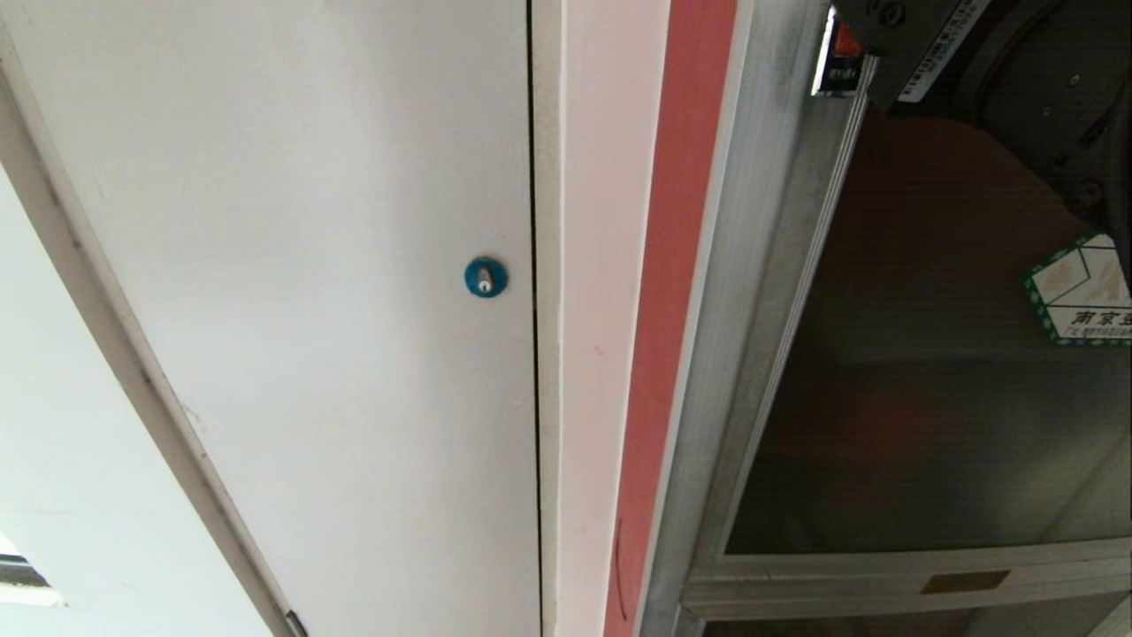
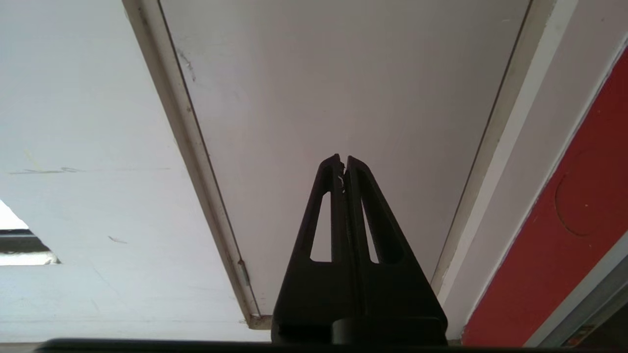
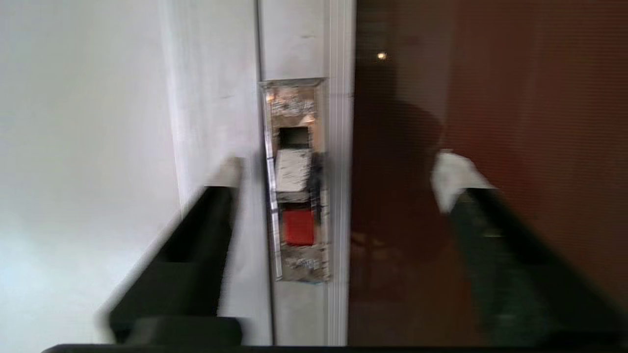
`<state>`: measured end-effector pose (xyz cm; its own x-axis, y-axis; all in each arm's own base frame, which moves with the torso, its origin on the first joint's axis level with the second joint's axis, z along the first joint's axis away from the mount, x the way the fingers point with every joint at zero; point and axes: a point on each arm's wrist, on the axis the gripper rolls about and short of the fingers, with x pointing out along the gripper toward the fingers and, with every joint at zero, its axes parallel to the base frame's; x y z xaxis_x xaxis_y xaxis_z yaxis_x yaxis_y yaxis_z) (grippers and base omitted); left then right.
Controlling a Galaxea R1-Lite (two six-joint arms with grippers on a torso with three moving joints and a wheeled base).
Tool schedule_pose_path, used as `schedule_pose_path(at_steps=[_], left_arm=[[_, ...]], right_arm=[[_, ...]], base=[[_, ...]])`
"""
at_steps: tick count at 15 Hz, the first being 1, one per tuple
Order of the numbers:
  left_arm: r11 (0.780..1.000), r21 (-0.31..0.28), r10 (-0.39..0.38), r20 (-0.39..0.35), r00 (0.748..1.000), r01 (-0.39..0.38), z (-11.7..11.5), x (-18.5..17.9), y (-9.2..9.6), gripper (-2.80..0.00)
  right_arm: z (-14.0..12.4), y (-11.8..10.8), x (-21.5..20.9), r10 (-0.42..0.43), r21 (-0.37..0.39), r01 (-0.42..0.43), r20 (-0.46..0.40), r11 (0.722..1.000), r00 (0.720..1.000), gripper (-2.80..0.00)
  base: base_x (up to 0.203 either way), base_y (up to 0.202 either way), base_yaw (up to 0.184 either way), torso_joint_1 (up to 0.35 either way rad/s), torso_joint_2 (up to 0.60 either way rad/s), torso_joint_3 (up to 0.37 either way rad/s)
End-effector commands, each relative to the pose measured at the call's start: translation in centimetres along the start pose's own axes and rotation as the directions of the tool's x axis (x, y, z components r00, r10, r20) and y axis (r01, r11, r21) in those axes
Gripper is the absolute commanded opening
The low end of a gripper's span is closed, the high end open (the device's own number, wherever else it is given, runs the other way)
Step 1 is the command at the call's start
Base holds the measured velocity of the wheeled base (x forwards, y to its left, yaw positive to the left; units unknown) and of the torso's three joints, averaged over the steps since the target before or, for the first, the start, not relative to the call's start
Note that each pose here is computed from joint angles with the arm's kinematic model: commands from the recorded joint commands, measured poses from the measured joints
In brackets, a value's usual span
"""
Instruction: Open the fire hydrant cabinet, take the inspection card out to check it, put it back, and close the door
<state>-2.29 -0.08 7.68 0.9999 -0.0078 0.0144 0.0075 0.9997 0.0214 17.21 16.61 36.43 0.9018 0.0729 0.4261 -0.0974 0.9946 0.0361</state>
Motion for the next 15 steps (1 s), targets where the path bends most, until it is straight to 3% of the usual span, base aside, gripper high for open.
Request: schedule_pose_path(at_steps=[1, 15], left_arm=[[1.0, 0.0, 0.0, -0.008, 1.0, 0.0, -0.2, 0.06, 0.0, -2.8], [1.0, 0.0, 0.0, -0.008, 1.0, 0.0, -0.2, 0.06, 0.0, -2.8]], right_arm=[[-0.28, 0.16, 0.2, -0.004, -0.006, 0.004, -0.005, 1.0, 1.0, -2.8], [0.41, 0.25, -0.71, 0.018, 0.012, -0.018, -0.001, 1.0, 1.0, -2.8]], base=[[0.0, 0.0, 0.0, 0.0, 0.0, 0.0], [0.0, 0.0, 0.0, 0.0, 0.0, 0.0]])
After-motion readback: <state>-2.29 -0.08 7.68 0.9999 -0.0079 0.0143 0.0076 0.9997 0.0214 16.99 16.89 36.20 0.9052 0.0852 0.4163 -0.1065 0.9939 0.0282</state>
